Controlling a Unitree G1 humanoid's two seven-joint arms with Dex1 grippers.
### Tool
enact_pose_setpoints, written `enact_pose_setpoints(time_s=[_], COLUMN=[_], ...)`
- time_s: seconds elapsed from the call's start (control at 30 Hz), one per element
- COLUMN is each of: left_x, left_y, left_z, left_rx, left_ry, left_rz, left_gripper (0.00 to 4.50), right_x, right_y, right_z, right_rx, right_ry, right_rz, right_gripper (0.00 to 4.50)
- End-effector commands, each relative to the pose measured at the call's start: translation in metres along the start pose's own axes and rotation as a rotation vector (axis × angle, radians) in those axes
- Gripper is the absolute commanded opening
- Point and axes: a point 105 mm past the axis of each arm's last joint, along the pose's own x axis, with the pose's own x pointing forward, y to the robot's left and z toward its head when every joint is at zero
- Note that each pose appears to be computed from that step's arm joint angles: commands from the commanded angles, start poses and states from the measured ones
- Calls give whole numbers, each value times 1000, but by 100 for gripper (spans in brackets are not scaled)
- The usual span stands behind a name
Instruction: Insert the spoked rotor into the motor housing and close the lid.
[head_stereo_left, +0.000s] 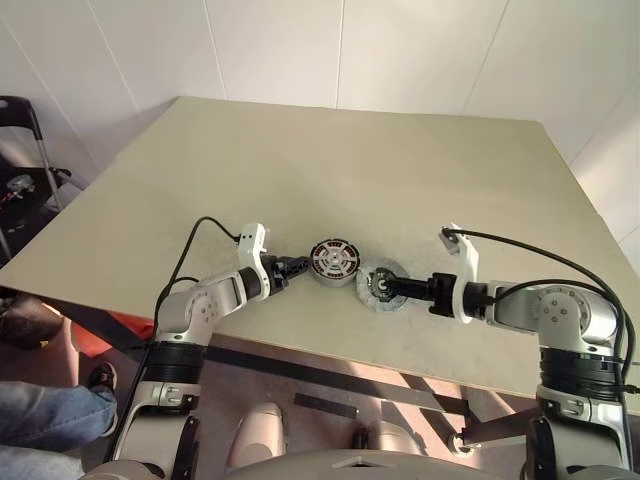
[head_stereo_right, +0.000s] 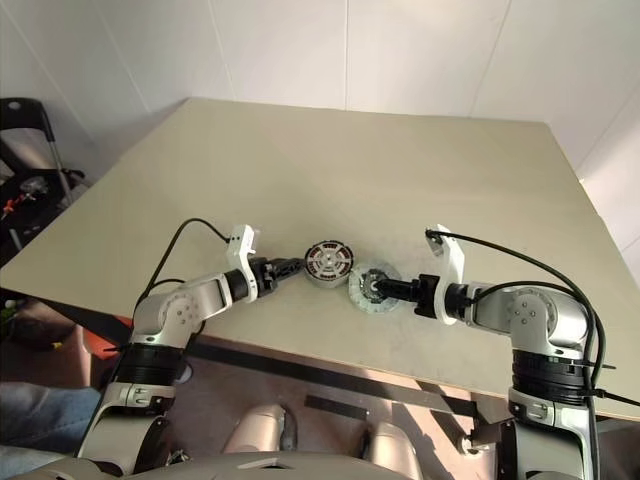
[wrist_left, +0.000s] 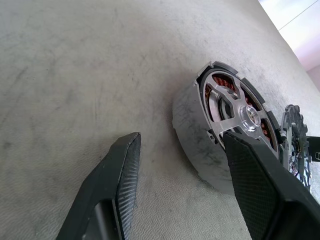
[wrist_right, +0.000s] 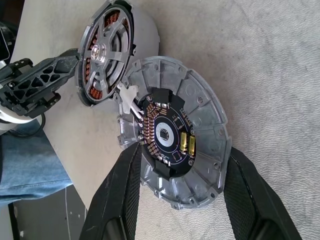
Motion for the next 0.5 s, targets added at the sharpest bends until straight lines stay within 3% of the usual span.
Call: enact_pose_setpoints(time_s=[0.03,0.5], left_x=[0,-2], left_y=[2,10], left_z=[5,7], left_rx=[21,10], left_ry=[-9,-21], left_rz=[11,39], left_gripper=[277,277], right_x=[-8,-22], right_y=[15,75], right_z=[15,40], right_rx=[-19,-199], right_ry=[-48,-53], right_rz=[59,257], right_gripper=[268,268])
